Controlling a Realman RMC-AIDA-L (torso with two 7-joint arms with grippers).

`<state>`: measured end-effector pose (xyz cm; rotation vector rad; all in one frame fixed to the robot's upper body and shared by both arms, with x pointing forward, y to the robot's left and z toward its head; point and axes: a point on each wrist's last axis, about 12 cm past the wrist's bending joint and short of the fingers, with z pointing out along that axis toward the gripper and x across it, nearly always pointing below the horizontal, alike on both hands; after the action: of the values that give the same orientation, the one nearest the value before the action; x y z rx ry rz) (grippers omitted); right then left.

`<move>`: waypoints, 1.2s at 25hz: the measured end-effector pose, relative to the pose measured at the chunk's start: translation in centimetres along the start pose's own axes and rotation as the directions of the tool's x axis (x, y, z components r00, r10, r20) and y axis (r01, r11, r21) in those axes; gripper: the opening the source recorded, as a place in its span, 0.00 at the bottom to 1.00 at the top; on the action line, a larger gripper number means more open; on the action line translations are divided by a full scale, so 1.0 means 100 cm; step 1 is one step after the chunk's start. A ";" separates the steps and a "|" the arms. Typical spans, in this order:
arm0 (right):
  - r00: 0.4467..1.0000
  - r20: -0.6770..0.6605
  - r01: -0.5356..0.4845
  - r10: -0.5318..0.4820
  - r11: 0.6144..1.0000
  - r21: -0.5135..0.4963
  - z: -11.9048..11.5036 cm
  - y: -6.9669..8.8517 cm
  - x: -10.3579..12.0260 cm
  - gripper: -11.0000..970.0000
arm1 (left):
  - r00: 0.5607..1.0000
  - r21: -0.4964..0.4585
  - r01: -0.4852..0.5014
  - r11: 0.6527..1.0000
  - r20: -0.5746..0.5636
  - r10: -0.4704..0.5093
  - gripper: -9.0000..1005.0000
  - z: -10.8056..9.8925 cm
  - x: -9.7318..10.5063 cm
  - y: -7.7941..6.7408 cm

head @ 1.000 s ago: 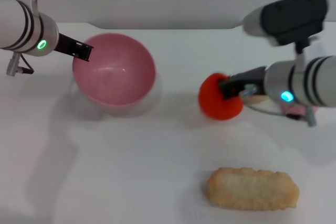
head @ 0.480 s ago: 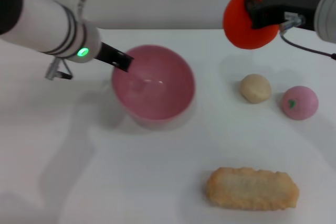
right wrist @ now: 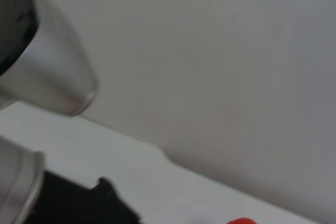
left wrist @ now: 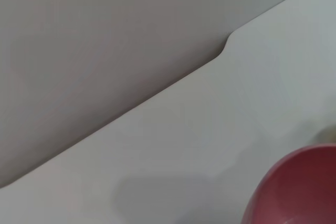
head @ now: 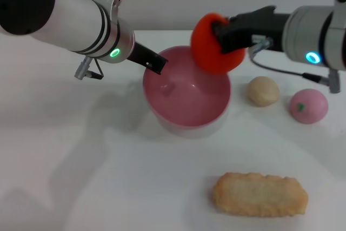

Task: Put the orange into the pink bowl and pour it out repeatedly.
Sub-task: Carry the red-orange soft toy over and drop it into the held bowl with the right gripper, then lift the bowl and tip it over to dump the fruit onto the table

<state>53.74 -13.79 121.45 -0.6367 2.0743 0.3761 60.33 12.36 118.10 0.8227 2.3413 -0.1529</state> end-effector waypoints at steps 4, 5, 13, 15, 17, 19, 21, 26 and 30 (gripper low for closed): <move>0.999 -0.050 0.001 -0.003 0.999 -0.040 0.012 0.006 0.005 0.13 | 1.000 0.003 -0.009 1.000 0.005 0.009 0.05 0.000 -0.002 -0.002; 0.998 -0.056 0.003 -0.006 0.999 -0.043 0.013 0.007 0.006 0.13 | 1.000 0.003 -0.011 1.000 0.006 0.011 0.05 -0.001 -0.002 -0.003; 0.997 -0.065 -0.038 0.043 0.996 0.079 0.004 -0.024 0.015 0.30 | 0.991 -0.016 -0.121 0.993 0.051 0.122 0.05 0.000 -0.008 -0.007; 0.992 -0.082 -0.078 0.095 0.980 0.185 -0.004 -0.049 0.024 0.35 | 0.978 -0.044 -0.194 0.980 0.075 0.197 0.05 0.001 -0.011 -0.012; 0.979 -0.096 -0.142 0.179 0.942 0.305 -0.018 -0.080 0.038 0.41 | 0.953 -0.093 -0.283 0.954 0.087 0.291 0.05 0.001 -0.014 -0.017; 0.964 -0.094 -0.197 0.249 0.905 0.377 -0.031 -0.103 0.050 0.47 | 0.930 -0.126 -0.342 0.931 0.093 0.355 0.05 0.001 -0.016 -0.022; 0.942 -0.085 -0.256 0.325 0.859 0.444 -0.045 -0.125 0.065 0.53 | 0.838 -0.230 -0.504 0.832 0.103 0.536 0.05 0.003 -0.021 -0.040; 0.911 -0.089 -0.305 0.403 0.804 0.511 -0.061 -0.146 0.091 0.56 | 0.651 -0.327 -0.684 0.652 0.131 0.748 0.05 0.008 -0.020 -0.078; 0.898 -0.109 -0.314 0.427 0.795 0.519 -0.060 -0.148 0.101 0.56 | 0.439 -0.400 -0.795 0.456 0.140 0.888 0.05 0.009 -0.007 -0.113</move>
<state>53.48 -31.88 115.92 0.0523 2.3877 -0.0217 54.51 2.68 116.68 1.5930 1.3181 0.4484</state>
